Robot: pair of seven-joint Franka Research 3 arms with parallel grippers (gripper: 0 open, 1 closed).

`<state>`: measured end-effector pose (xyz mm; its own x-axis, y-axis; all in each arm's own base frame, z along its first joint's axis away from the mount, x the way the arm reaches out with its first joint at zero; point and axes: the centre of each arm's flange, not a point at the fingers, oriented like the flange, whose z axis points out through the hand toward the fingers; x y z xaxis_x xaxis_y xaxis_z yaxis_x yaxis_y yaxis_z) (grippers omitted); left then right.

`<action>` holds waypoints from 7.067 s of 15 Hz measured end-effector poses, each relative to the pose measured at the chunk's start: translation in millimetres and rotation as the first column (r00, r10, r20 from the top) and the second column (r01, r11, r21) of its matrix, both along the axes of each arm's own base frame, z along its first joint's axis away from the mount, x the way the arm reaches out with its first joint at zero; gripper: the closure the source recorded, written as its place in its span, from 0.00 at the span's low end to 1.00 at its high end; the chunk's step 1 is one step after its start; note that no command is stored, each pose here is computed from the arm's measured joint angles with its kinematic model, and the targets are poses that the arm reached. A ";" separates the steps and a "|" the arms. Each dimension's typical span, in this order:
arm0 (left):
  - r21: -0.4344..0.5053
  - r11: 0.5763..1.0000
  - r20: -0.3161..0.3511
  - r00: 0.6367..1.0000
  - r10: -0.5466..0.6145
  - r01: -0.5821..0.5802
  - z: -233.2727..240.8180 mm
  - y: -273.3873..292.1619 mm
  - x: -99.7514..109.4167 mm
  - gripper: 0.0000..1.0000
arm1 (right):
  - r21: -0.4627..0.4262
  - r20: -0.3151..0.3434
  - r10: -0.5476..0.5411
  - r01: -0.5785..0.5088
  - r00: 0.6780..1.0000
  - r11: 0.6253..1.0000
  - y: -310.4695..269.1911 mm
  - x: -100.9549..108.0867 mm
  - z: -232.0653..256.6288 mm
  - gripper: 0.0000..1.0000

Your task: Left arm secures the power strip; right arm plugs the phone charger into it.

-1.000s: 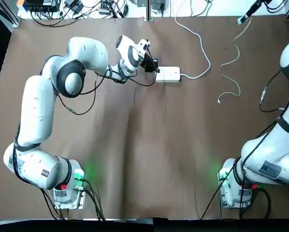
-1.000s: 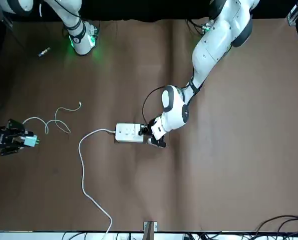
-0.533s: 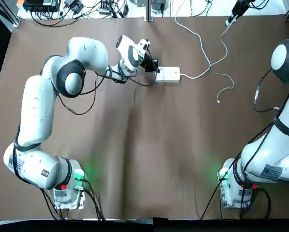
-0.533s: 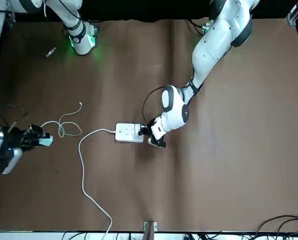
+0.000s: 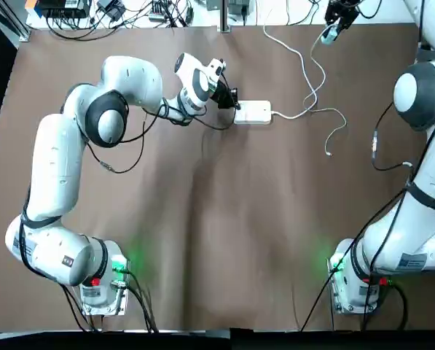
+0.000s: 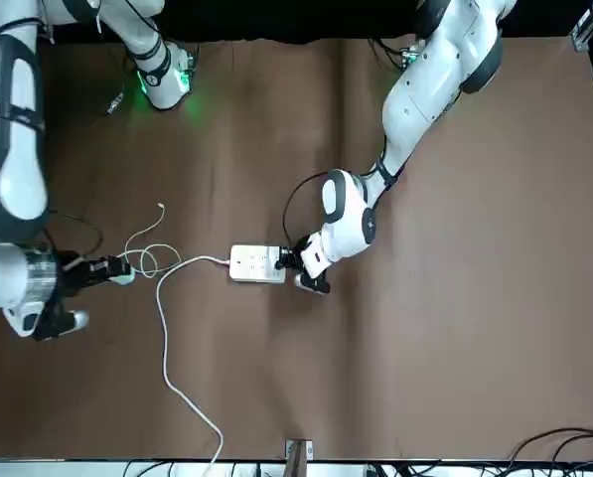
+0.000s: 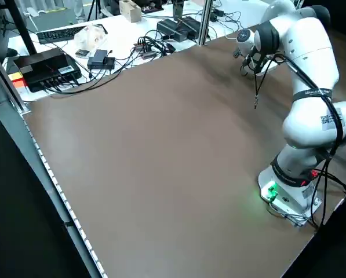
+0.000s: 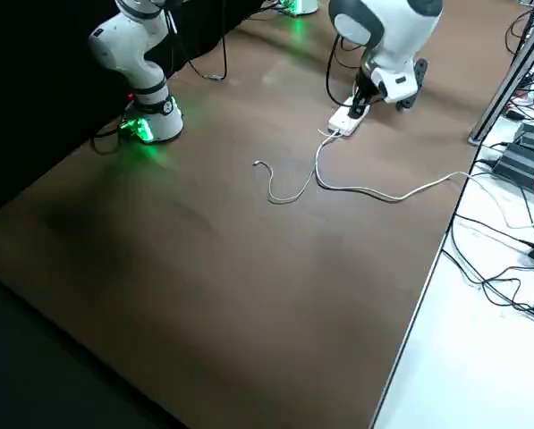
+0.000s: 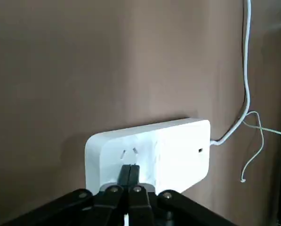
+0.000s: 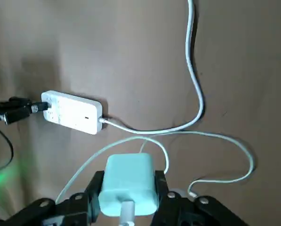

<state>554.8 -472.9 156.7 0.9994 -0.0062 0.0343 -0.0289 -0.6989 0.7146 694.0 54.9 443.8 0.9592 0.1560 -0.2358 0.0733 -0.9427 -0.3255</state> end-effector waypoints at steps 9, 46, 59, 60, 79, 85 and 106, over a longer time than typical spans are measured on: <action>0.002 1.000 0.004 1.000 0.004 -0.004 0.3 1.4 1.9 0.99 | -0.125 -0.228 -0.038 0.009 0.973 0.992 121.8 -44.6 -65.0 0.52; 0.003 1.000 0.006 1.000 0.006 -0.006 0.4 1.7 2.3 0.99 | -0.217 -0.172 -0.213 0.174 0.962 0.961 289.6 -85.7 -203.5 0.52; 0.003 1.000 0.007 1.000 0.007 -0.007 0.4 1.7 2.4 0.99 | -0.259 -0.074 -0.166 0.142 0.983 0.955 299.6 -83.4 -199.2 0.52; 0.003 1.000 0.008 1.000 0.008 -0.008 0.5 1.8 2.5 0.99 | -0.258 -0.074 -0.161 0.138 0.984 0.956 299.9 -83.6 -199.2 0.52; 0.005 1.000 0.013 1.000 0.013 -0.013 0.7 2.6 3.4 0.99 | -0.278 -0.085 -0.121 0.093 0.989 0.956 302.8 -93.3 -212.8 0.52; 0.005 1.000 0.013 1.000 0.013 -0.013 0.7 2.6 3.4 0.99 | -0.276 -0.080 -0.121 0.095 0.989 0.956 303.4 -93.6 -214.0 0.52; 0.005 1.000 0.013 1.000 0.013 -0.013 0.6 2.6 3.4 0.99 | -0.276 -0.074 -0.122 0.098 0.990 0.956 303.8 -93.3 -218.2 0.52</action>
